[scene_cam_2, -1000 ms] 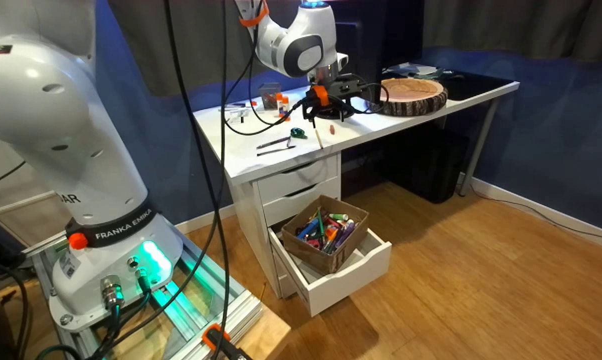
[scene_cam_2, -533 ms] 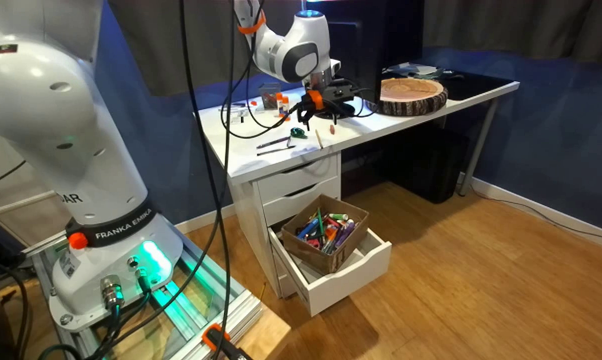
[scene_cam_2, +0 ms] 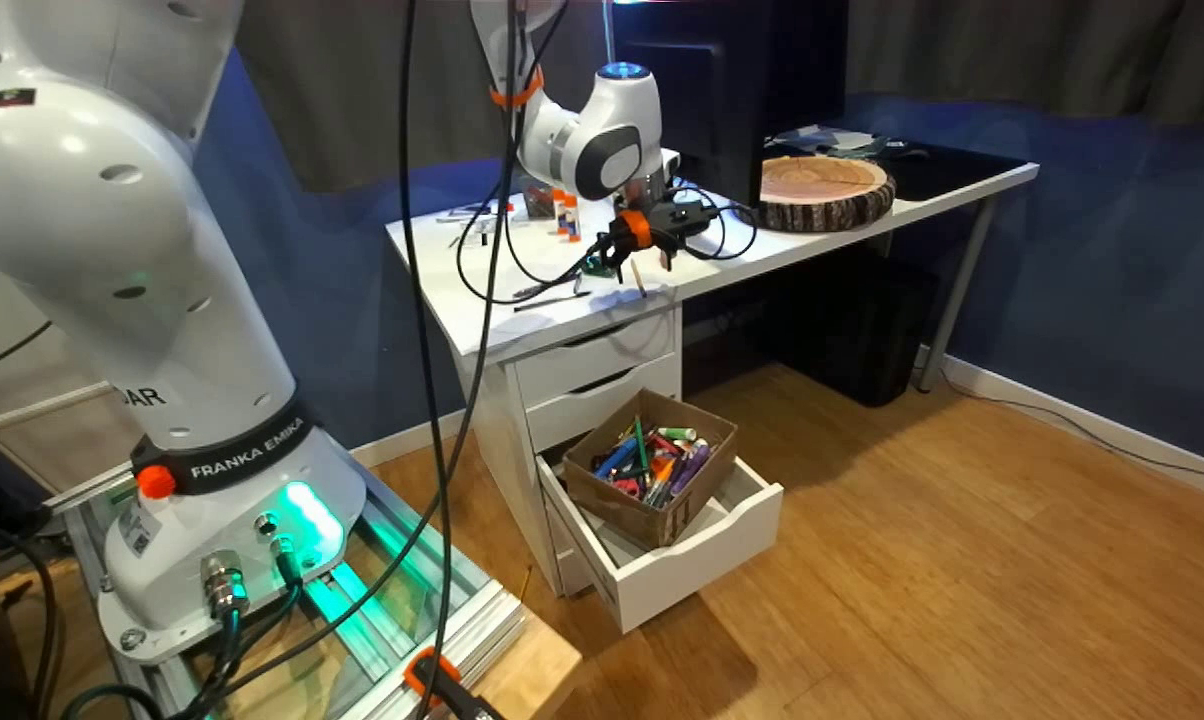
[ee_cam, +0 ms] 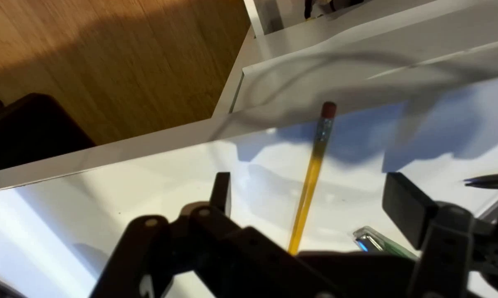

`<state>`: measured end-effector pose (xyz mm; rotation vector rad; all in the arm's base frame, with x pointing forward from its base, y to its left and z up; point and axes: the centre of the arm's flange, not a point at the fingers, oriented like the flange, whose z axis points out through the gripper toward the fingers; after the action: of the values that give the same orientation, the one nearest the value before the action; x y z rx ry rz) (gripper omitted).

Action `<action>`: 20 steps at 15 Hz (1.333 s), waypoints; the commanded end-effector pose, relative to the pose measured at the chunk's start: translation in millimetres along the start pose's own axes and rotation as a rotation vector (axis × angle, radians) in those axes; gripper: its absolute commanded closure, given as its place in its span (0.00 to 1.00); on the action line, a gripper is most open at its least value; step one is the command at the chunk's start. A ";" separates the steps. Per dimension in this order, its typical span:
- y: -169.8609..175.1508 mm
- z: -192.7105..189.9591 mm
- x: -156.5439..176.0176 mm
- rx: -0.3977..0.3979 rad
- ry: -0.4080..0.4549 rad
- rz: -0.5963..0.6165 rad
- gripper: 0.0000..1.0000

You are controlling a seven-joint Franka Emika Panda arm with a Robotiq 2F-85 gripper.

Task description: Put the pencils inside the box

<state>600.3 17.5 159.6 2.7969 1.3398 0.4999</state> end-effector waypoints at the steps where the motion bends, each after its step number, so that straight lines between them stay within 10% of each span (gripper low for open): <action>1: 5.5 14.5 6.3 -0.020 0.020 -0.028 0.28; 11: 2.3 18.0 10.1 -0.005 0.017 -0.080 1.00; 20: -4.1 -39.4 -28.8 0.102 0.026 -0.051 0.98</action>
<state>601.3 18.5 155.6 2.7900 1.4422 0.4925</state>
